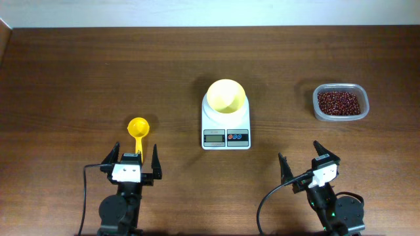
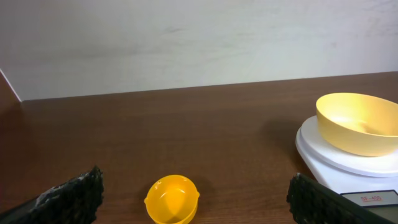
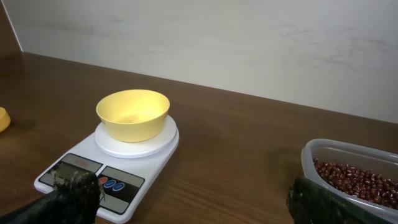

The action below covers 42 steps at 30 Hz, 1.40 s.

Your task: Scoop item into bowl and weigh 50g on scale

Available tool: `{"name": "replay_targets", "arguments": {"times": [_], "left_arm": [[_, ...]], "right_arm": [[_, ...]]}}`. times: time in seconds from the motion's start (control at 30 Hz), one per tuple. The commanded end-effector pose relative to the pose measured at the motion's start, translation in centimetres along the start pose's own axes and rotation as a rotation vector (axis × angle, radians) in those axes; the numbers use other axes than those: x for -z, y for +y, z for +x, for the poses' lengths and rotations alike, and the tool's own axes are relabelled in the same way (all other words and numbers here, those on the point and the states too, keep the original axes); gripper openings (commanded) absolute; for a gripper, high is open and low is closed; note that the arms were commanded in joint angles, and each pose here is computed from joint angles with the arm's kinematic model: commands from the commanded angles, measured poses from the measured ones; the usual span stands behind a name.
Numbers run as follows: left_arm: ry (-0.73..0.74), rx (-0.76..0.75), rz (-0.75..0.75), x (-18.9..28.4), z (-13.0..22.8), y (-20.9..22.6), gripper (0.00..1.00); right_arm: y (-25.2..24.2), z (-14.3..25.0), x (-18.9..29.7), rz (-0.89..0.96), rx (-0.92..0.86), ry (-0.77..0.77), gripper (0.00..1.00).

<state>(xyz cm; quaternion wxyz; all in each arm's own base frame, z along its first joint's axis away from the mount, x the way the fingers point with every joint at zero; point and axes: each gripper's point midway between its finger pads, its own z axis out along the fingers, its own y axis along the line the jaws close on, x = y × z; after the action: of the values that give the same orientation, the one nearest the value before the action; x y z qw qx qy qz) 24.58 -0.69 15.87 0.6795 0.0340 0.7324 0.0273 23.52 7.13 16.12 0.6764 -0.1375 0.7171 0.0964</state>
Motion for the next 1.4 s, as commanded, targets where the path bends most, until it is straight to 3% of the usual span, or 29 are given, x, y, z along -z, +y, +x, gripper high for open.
{"name": "replay_targets", "arguments": {"times": [0.0, 0.27, 0.47, 0.6, 0.8, 1.07, 1.2, 1.37], "left_arm": [[0.0, 0.012, -0.016, 0.0, 0.1, 0.2, 0.99], [-0.026, 0.016, -0.054, 0.0, -0.5, 0.9, 0.99], [-0.209, 0.016, 0.11, 1.0, -6.1, -1.6, 0.99], [-0.254, 0.014, 0.119, 2.8, -10.4, -1.4, 0.99], [-0.141, 0.016, 0.096, 4.3, -15.2, -0.3, 0.99], [0.208, 0.01, 0.132, 2.2, -18.4, -0.4, 0.99], [0.245, 0.051, 0.445, 2.5, -19.7, -5.5, 0.99], [0.275, 0.072, 0.542, 3.4, -19.2, -7.0, 0.99]], "right_arm": [[0.1, 0.3, -0.1, -0.004, -0.004, 0.003, 0.99], [0.1, 0.3, -0.1, -0.004, -0.004, 0.003, 0.99], [0.1, 0.3, -0.1, -0.004, -0.004, 0.003, 0.99], [0.1, 0.3, -0.1, -0.004, -0.004, 0.003, 0.99], [0.1, 0.3, -0.1, -0.004, -0.004, 0.003, 0.99], [0.1, 0.3, -0.1, -0.004, -0.004, 0.003, 0.99], [0.1, 0.3, -0.1, -0.004, -0.004, 0.003, 0.99], [0.1, 0.3, -0.1, -0.004, -0.004, 0.003, 0.99]]}}
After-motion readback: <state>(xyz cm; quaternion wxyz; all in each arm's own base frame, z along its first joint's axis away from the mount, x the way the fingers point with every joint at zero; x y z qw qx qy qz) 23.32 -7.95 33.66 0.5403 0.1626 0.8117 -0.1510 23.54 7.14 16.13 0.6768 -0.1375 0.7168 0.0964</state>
